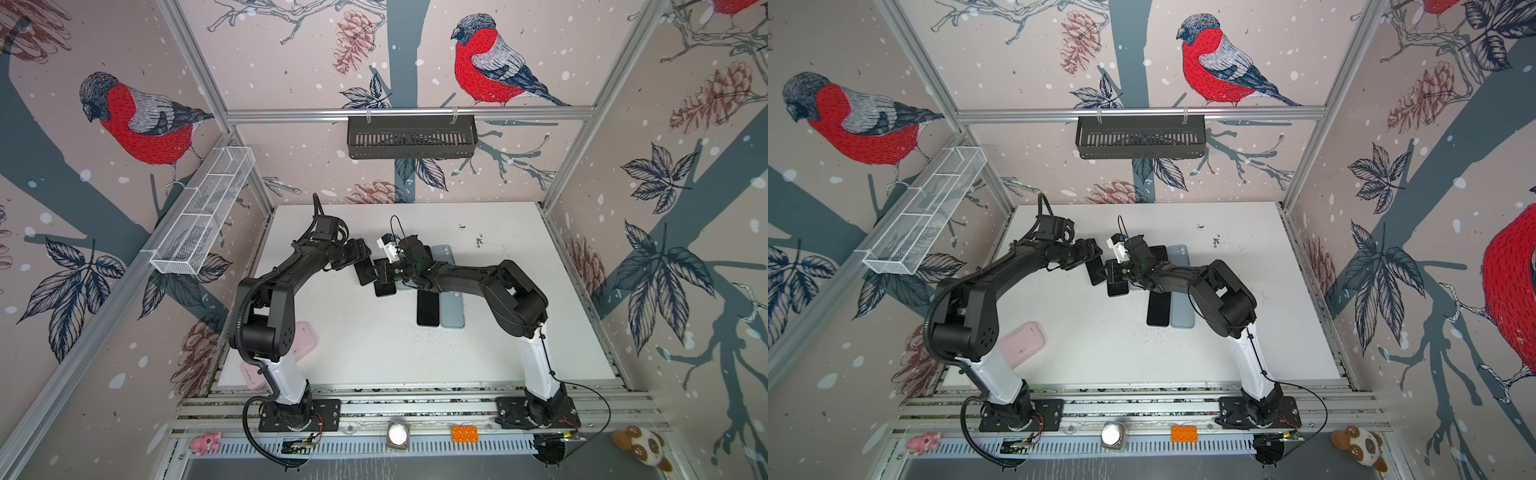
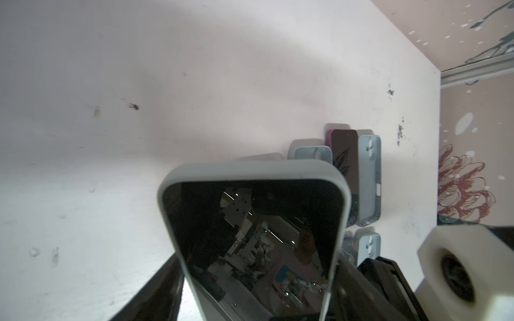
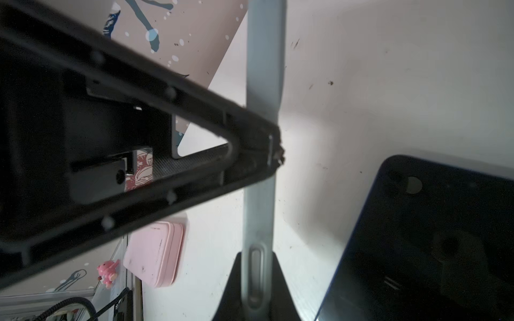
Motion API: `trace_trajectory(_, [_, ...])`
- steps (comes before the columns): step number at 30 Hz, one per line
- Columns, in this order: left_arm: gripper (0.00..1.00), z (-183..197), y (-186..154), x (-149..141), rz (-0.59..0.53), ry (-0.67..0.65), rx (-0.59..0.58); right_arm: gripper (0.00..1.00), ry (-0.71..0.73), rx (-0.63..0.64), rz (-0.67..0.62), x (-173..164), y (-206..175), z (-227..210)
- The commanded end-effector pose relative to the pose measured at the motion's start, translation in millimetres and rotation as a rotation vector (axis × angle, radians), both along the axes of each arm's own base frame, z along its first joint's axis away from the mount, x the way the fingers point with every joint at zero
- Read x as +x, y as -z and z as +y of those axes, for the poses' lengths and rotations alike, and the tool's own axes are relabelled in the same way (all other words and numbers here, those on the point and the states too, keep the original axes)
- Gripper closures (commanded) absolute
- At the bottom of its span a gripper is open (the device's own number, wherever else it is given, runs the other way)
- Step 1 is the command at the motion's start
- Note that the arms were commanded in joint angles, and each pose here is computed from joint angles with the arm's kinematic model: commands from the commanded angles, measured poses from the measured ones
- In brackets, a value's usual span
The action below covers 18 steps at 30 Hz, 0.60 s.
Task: Take the phone out of the phone case
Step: Pass the phone.
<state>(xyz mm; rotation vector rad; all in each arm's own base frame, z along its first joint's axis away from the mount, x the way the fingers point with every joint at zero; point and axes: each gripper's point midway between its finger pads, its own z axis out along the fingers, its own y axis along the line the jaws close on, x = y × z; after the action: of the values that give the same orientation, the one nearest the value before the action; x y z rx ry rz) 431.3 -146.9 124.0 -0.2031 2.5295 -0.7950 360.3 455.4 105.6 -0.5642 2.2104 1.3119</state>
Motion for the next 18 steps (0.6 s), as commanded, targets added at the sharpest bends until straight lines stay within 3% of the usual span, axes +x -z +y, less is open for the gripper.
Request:
trace_trajectory(1, [0.46,-18.8,-44.1,13.6,-0.137,0.022,-0.087,0.96,0.034,-0.005,-0.039,-0.3,-16.9,-13.9])
trace_trajectory(6, [0.14,-33.8,-101.4,6.1,-0.288,0.058,-0.155,0.98,0.087,-0.016,-0.097,-6.1,-46.8,-53.9])
trace_trajectory(8, [0.01,-35.7,-135.6,-3.6,-0.412,0.085,-0.18,0.98,0.126,-0.021,-0.136,-6.2,-62.7,-83.7])
trace_trajectory(13, [0.01,-56.8,-203.1,-49.6,-0.772,0.283,-0.192,0.99,0.226,-0.003,-0.303,1.2,-106.0,-172.8])
trace_trajectory(18, [0.03,-94.4,-229.9,-95.4,-1.042,0.572,-0.118,0.99,0.26,0.112,-0.606,-10.4,-166.1,-235.9])
